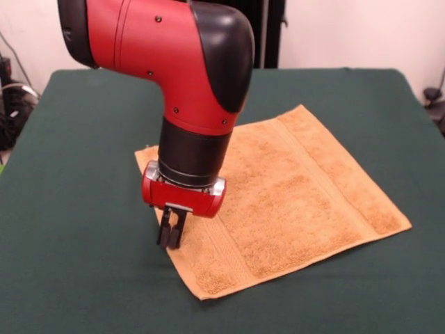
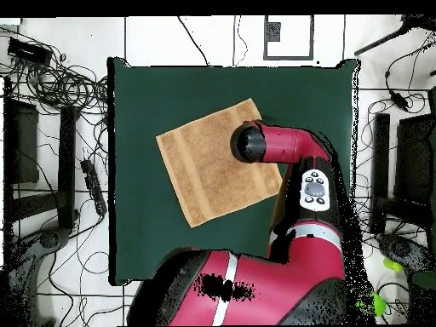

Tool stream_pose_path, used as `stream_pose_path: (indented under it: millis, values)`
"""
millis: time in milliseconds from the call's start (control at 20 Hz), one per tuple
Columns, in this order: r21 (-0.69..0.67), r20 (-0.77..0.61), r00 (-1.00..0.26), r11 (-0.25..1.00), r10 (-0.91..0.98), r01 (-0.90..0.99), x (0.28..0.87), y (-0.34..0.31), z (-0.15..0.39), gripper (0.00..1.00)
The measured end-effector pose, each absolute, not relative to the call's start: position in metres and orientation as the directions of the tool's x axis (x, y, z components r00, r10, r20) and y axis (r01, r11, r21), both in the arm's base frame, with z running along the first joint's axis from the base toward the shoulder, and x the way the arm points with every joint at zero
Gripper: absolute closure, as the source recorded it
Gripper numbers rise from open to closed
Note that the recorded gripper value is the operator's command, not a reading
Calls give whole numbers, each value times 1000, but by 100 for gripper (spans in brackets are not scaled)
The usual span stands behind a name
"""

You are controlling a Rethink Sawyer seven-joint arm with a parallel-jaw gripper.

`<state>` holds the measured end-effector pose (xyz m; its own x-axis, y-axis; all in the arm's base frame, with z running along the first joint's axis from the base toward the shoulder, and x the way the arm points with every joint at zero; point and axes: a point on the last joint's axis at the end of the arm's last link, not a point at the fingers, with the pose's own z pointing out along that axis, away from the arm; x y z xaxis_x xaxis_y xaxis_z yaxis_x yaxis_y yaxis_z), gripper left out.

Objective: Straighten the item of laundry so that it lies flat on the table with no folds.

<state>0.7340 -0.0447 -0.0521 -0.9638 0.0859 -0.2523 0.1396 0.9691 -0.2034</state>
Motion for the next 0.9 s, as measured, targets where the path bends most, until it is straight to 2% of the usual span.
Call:
stream_pose_path:
  millis: [300, 550, 900]
  values:
    - [-197, -255, -963, 970, 92, 145, 735, -46, -51, 100]
    - [-141, -251, -956, 972, 150, 190, 732, -59, -47, 100]
    - [-82, -230, -936, 954, 265, 290, 717, -111, -12, 100]
